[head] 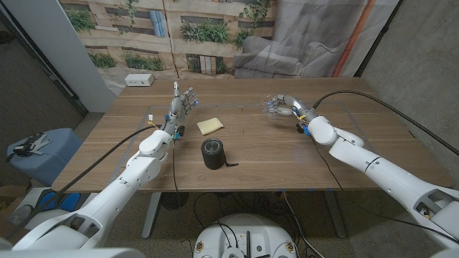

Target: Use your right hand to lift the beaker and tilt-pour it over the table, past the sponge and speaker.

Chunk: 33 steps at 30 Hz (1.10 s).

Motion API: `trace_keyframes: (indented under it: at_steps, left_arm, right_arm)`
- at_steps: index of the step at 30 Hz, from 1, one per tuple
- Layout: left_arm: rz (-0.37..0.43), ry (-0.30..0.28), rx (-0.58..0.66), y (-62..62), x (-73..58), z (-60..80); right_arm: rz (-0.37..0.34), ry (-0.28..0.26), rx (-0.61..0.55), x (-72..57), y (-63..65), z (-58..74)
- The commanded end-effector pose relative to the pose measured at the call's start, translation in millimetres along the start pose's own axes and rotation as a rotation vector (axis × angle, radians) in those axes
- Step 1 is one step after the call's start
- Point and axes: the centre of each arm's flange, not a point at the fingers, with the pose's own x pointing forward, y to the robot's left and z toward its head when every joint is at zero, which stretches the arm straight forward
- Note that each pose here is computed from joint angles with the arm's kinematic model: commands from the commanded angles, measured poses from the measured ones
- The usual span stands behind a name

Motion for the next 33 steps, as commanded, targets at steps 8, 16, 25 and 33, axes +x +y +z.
trace_keyframes:
  at_steps: [8, 16, 25, 33]
  left_arm:
    - [-0.001, 0.000, 0.000, -0.2, 0.1, 0.0]
    - [0.001, 0.000, 0.000, -0.2, 0.1, -0.1]
    - [0.001, 0.000, 0.000, -0.2, 0.1, -0.2]
    - [0.001, 0.000, 0.000, 0.0, 0.1, 0.1]
  right_arm:
    - [-0.089, 0.026, 0.182, -7.1, 25.0, -8.0]
    - [-0.130, 0.023, 0.243, -8.9, 38.1, -10.0]
    - [-0.157, 0.007, 0.253, -8.4, 49.6, -8.7]
    - [-0.169, 0.003, 0.267, -5.8, 61.7, -10.4]
